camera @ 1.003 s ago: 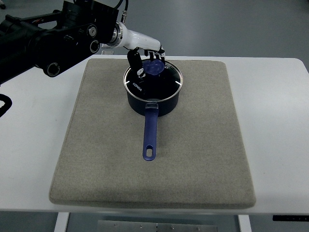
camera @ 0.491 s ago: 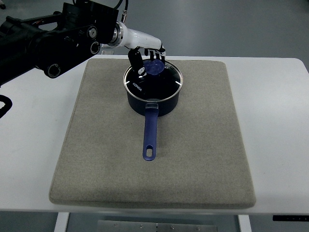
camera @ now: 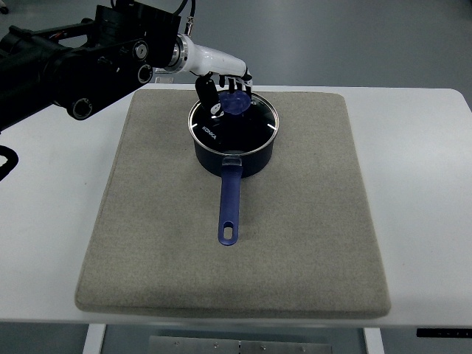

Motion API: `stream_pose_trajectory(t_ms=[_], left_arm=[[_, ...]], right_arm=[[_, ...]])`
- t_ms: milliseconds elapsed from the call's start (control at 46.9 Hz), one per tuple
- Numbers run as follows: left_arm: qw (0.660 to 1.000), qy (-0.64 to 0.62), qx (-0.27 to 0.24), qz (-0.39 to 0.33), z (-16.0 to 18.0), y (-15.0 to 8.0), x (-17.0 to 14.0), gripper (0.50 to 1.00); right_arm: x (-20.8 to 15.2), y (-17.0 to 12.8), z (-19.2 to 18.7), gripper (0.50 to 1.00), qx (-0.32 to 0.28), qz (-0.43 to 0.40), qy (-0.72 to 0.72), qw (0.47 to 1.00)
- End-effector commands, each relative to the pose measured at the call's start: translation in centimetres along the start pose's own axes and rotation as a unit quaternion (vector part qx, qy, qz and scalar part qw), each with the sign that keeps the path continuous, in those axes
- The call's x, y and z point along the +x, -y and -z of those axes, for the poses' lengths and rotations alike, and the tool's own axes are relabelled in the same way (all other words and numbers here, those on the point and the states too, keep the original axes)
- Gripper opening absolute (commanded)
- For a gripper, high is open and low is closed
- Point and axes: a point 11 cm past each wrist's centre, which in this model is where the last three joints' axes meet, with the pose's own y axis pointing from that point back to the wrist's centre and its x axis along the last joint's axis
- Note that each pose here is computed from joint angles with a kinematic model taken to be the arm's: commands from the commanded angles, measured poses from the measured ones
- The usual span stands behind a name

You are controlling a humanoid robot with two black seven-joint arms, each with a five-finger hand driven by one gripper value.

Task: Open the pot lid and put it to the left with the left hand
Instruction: 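Lower the left hand onto the blue knob and close fingers around it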

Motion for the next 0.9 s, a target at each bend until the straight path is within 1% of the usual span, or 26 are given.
stream_pose_trajectory(t_ms=[0, 213, 235, 256, 320, 363, 491, 576, 875], left_arm=[[1.000, 0.000, 0.000, 0.000, 0.00, 0.00, 0.00, 0.673], [1.000, -0.001, 0.000, 0.001, 0.02, 0.03, -0.08, 0.662], [1.000, -0.001, -0.001, 0.001, 0.00, 0.03, -0.08, 0.651], [1.000, -0.001, -0.001, 0.001, 0.01, 0.03, -0.08, 0.630], [1.000, -0.001, -0.001, 0.001, 0.01, 0.03, -0.08, 0.621], [1.000, -0.001, -0.001, 0.001, 0.00, 0.03, -0.08, 0.600], [1.000, -0.001, 0.000, 0.000, 0.05, -0.04, 0.00, 0.587], [1.000, -0.001, 0.001, 0.000, 0.14, -0.08, 0.01, 0.561], [1.000, -0.001, 0.002, 0.000, 0.24, -0.32, 0.31, 0.551]], right_arm=[[0.00, 0.00, 0.00, 0.917, 0.000, 0.000, 0.000, 1.000], [0.00, 0.00, 0.00, 0.917, 0.000, 0.000, 0.000, 1.000], [0.00, 0.00, 0.00, 0.917, 0.000, 0.000, 0.000, 1.000], [0.00, 0.00, 0.00, 0.917, 0.000, 0.000, 0.000, 1.000], [0.00, 0.00, 0.00, 0.917, 0.000, 0.000, 0.000, 1.000], [0.00, 0.00, 0.00, 0.917, 0.000, 0.000, 0.000, 1.000], [0.00, 0.00, 0.00, 0.917, 0.000, 0.000, 0.000, 1.000], [0.00, 0.00, 0.00, 0.917, 0.000, 0.000, 0.000, 1.000], [0.00, 0.00, 0.00, 0.917, 0.000, 0.000, 0.000, 1.000]])
